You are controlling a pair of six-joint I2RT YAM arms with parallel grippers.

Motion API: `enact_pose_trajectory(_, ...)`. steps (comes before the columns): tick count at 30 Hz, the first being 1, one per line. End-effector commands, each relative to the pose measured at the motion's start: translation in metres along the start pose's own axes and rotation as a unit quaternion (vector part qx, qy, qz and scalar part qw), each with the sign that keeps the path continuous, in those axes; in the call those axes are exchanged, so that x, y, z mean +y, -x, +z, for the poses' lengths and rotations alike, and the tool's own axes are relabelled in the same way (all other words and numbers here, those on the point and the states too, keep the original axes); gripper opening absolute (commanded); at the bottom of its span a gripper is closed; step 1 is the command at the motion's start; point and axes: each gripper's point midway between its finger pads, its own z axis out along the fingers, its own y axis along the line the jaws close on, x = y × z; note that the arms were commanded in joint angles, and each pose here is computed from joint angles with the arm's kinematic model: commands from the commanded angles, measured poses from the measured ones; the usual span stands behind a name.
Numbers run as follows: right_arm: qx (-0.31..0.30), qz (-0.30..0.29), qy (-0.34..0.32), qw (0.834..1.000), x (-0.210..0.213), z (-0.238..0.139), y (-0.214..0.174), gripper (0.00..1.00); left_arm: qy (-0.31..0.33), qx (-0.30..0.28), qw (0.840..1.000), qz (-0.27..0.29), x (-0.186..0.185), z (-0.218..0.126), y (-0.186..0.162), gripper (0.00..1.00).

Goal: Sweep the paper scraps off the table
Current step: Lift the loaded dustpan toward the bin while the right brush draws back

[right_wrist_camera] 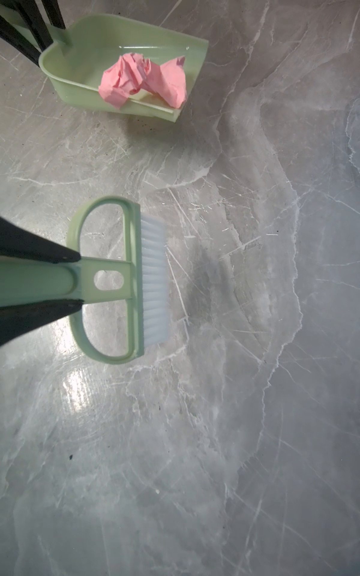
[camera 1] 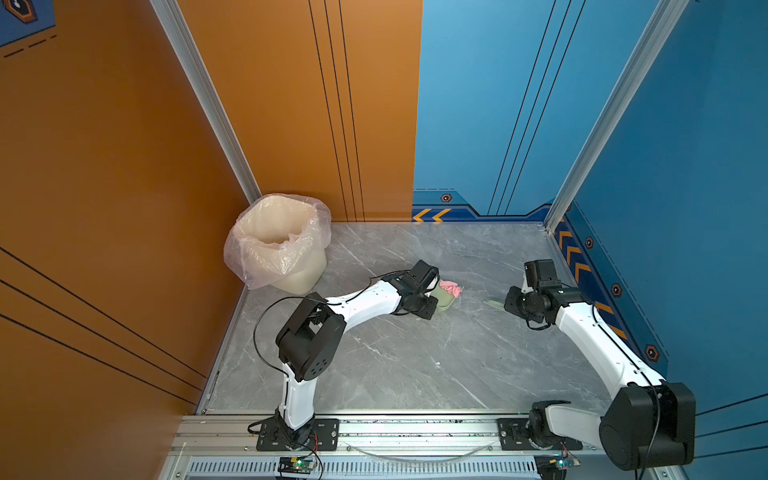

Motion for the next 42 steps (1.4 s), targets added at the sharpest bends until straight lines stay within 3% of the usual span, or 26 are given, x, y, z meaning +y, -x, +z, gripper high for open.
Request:
enact_pose_trajectory(1,-0.002,0.012,0.006,1.0,0.0,0.003,0.0,0.0,-0.013,-0.04,0.999,-0.004,-0.004,-0.028,0.018,0.0)
enact_pose_trajectory(17,0.006,0.016,0.016,1.0,0.002,0.011,-0.001,0.0,0.021,-0.153,0.988,0.015,0.012,-0.136,0.06,0.0)
enact_pose_trajectory(29,0.005,0.017,0.025,1.0,0.005,0.008,-0.001,0.0,0.009,-0.194,0.981,-0.029,0.029,-0.212,0.065,0.0)
enact_pose_trajectory(42,0.007,0.017,0.036,0.999,0.01,0.007,0.0,0.0,0.091,-0.249,0.96,-0.088,0.084,-0.302,0.056,0.0)
